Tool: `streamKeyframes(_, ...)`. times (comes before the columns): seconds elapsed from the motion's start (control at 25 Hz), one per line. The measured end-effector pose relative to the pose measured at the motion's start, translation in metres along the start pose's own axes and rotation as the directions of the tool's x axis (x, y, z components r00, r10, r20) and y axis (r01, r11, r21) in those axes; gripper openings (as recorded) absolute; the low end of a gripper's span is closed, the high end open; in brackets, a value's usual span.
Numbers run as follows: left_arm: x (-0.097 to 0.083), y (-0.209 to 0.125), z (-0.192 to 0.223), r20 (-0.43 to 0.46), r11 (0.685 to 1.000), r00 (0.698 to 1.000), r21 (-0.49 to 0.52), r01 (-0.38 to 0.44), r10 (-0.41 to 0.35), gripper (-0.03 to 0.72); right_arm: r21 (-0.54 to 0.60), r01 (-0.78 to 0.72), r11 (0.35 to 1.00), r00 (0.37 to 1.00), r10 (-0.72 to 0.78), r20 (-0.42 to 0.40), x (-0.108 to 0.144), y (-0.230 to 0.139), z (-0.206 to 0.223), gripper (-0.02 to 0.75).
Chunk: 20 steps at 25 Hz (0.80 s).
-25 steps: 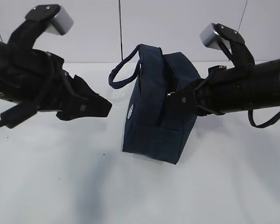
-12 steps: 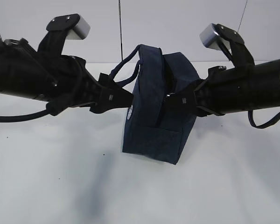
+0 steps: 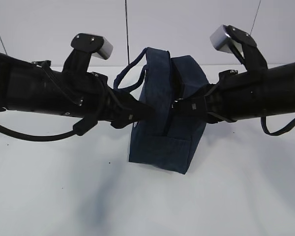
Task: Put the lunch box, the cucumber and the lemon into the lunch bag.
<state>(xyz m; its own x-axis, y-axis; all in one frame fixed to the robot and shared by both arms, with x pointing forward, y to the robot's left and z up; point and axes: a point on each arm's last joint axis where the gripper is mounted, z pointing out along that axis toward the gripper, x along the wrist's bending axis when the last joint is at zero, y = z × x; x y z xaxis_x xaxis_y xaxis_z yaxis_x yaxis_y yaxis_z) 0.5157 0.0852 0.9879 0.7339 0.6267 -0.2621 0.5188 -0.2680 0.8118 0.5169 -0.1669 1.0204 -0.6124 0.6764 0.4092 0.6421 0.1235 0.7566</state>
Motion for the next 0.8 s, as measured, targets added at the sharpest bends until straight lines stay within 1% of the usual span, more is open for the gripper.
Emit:
streamKeyframes(0.08, -0.001, -0.002, 0.004, 0.026, 1.000, 1.000, -0.002, 0.010, -0.010, 0.440, 0.000, 0.000, 1.000, 1.000, 0.000, 0.000, 0.000, 0.000, 0.000, 0.000)
streamKeyframes(0.2, 0.000, -0.006, 0.009, 0.049, 1.000, 0.999, 0.004, 0.003, -0.003, 0.424, 0.000, 0.000, 1.000, 1.000, 0.000, 0.000, 0.000, 0.000, 0.000, 0.000)
streamKeyframes(0.48, -0.001, -0.007, 0.011, 0.070, 0.998, 0.995, -0.004, -0.064, 0.064, 0.400, 0.000, -0.002, 1.000, 1.000, 0.002, -0.002, 0.000, 0.000, 0.000, 0.000)
streamKeyframes(0.68, 0.003, -0.015, 0.021, 0.073, 0.998, 0.996, 0.028, -0.057, 0.055, 0.396, 0.000, -0.002, 1.000, 1.000, 0.002, -0.002, 0.000, 0.000, 0.000, 0.000)
streamKeyframes(0.8, 0.005, -0.016, 0.025, 0.073, 0.998, 0.996, 0.035, -0.054, 0.051, 0.368, 0.000, -0.002, 1.000, 1.000, 0.002, -0.002, 0.000, 0.000, 0.000, 0.000)
